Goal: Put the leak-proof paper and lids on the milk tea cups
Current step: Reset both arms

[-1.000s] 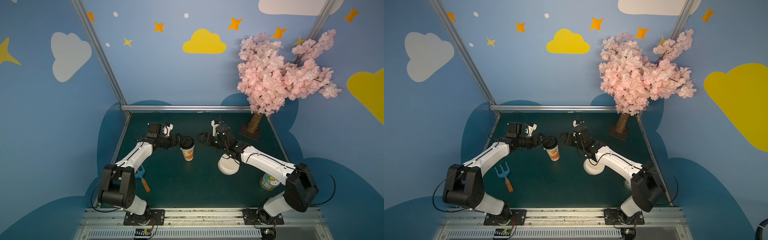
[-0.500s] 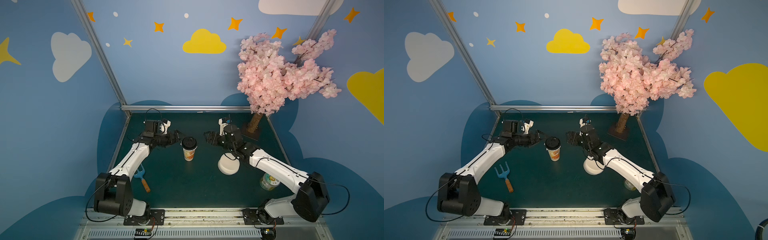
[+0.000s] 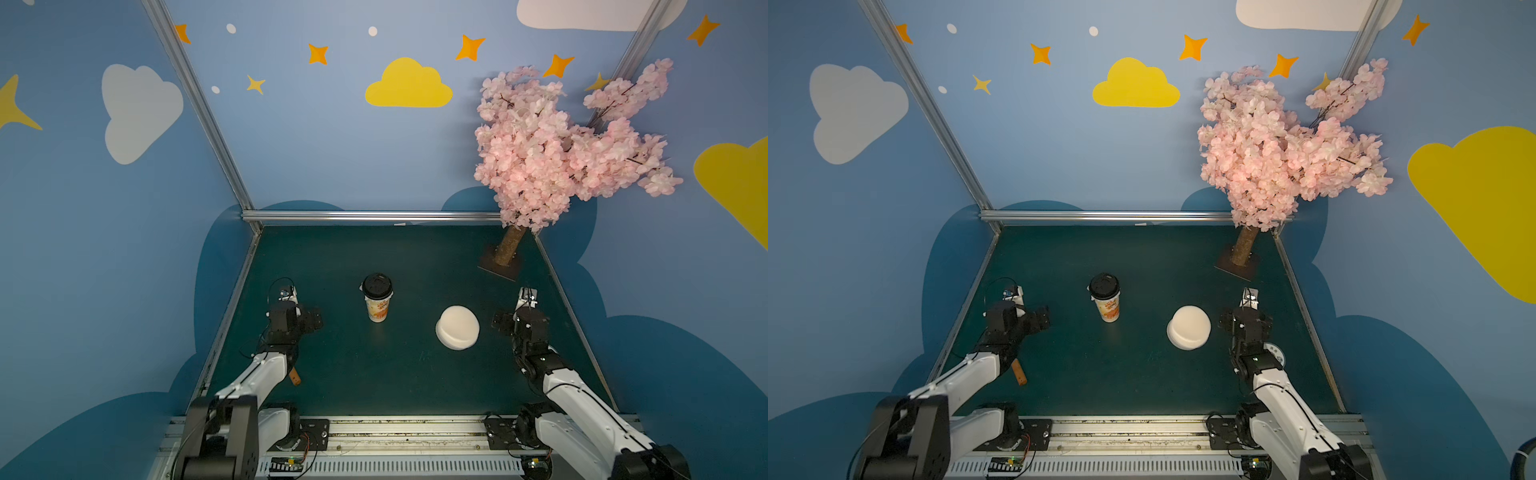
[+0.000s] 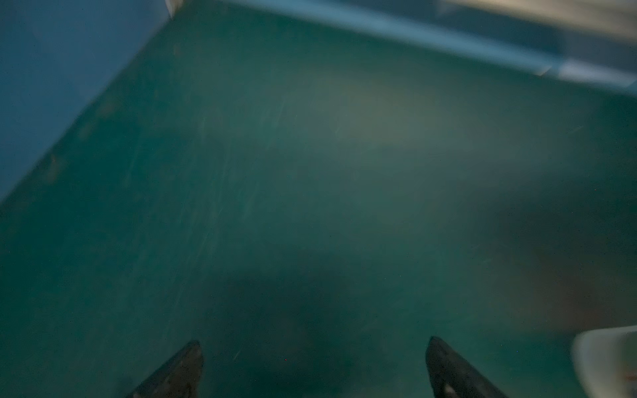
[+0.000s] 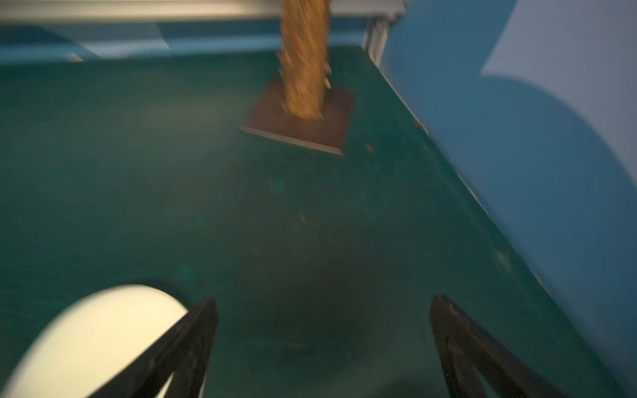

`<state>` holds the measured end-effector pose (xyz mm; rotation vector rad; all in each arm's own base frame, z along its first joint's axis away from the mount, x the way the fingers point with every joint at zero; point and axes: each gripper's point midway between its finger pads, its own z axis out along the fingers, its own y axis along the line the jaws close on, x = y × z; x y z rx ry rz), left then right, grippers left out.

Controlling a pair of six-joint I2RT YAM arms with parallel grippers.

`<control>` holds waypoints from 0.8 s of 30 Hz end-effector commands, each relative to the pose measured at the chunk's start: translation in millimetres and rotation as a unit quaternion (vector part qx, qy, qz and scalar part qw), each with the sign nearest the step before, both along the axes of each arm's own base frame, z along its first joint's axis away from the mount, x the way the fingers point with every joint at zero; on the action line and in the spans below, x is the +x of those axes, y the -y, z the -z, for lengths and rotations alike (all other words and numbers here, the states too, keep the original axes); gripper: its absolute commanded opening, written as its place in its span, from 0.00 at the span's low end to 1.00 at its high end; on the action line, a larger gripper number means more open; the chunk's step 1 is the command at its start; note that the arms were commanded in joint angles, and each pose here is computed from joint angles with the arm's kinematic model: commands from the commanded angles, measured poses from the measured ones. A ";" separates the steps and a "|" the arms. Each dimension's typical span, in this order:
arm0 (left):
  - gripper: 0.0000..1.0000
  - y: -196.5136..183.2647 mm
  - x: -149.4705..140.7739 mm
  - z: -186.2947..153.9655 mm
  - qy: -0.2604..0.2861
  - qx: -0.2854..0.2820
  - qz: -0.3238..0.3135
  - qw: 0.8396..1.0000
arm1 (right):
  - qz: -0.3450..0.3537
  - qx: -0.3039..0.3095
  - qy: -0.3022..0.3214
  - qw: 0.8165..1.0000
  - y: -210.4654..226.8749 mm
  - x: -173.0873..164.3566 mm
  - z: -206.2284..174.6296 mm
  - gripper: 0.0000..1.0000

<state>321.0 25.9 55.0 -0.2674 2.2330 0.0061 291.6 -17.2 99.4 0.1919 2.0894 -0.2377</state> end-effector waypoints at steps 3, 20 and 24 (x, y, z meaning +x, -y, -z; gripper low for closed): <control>1.00 0.4 53.4 -47.0 0.099 -0.005 0.043 0.994 | -0.023 0.038 0.022 0.999 4.4 39.0 -13.0 0.97; 1.00 20.5 71.2 -29.8 0.150 0.005 0.106 0.983 | -0.211 0.035 0.079 0.974 -55.2 93.9 7.4 0.97; 1.00 21.1 71.5 -30.1 0.150 0.009 0.105 0.983 | -0.157 0.046 0.068 0.984 -36.7 104.7 8.3 0.97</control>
